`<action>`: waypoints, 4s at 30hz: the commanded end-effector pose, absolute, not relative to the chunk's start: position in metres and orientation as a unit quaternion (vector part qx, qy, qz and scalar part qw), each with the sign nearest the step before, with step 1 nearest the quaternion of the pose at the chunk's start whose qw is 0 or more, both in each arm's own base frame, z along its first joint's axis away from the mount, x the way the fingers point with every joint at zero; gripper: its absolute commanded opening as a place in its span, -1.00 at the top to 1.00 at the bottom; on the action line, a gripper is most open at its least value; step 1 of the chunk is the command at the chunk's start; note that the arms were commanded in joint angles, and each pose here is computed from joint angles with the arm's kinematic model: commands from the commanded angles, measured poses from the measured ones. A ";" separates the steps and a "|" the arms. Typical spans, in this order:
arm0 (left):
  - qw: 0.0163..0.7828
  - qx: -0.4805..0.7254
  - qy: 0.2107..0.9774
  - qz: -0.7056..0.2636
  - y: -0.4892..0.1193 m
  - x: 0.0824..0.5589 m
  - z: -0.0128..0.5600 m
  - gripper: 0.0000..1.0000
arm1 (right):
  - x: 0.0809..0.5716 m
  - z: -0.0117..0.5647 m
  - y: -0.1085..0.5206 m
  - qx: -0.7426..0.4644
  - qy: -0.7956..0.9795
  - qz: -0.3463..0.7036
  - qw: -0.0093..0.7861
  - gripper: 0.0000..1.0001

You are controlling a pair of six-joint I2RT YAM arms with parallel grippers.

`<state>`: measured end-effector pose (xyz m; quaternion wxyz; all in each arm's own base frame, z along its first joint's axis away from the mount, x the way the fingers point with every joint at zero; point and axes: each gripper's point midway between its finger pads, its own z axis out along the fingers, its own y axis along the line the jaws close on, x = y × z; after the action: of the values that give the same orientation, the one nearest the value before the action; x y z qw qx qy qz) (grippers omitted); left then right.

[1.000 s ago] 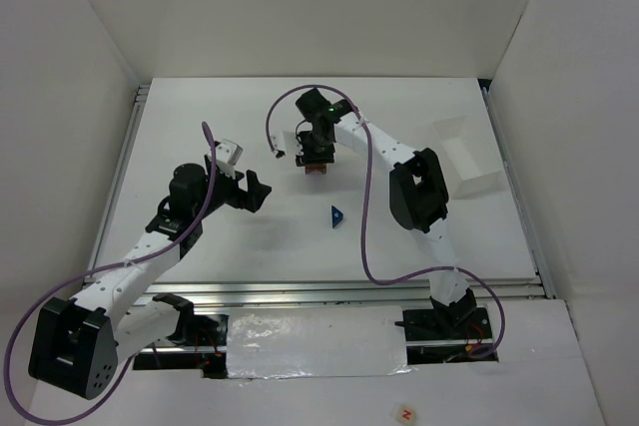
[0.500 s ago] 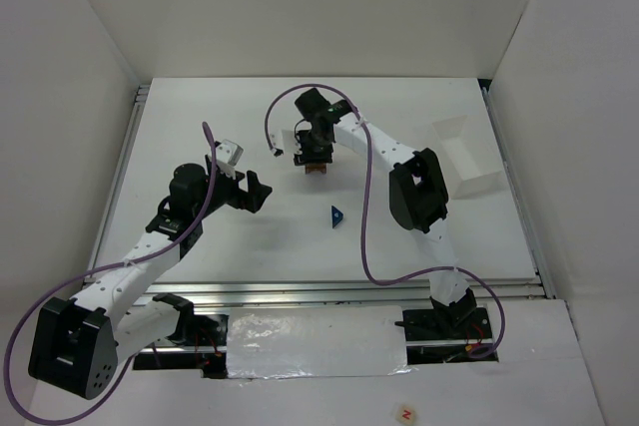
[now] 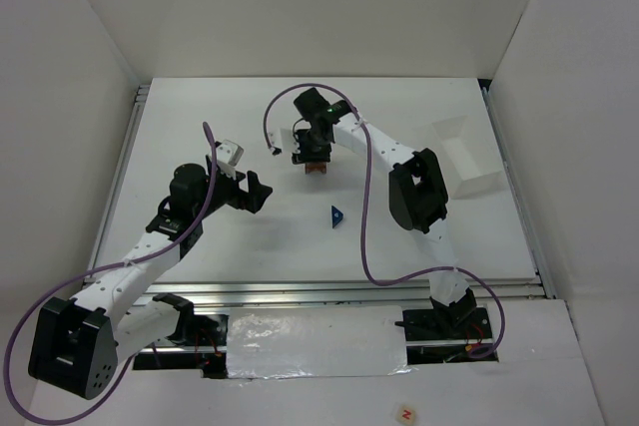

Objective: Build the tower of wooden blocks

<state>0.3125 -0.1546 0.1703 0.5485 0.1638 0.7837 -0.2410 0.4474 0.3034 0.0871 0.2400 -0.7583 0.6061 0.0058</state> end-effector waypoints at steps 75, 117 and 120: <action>0.566 0.186 0.763 -0.253 -0.166 0.311 0.184 -0.99 | 0.440 0.141 0.322 -0.733 0.592 -0.003 0.335 -0.99; 0.365 0.205 0.868 -0.266 -0.318 0.275 0.131 -0.99 | 0.317 0.235 0.047 0.240 0.767 0.068 0.591 -1.00; 0.362 0.253 0.864 -0.240 -0.335 0.269 0.119 -0.99 | 0.309 0.233 0.043 0.238 0.765 0.079 0.593 -0.99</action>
<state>0.2735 -0.3239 0.1192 0.3614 0.2346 0.8637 -0.2614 0.3140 0.0494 0.2274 0.5838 0.2072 0.7825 0.0636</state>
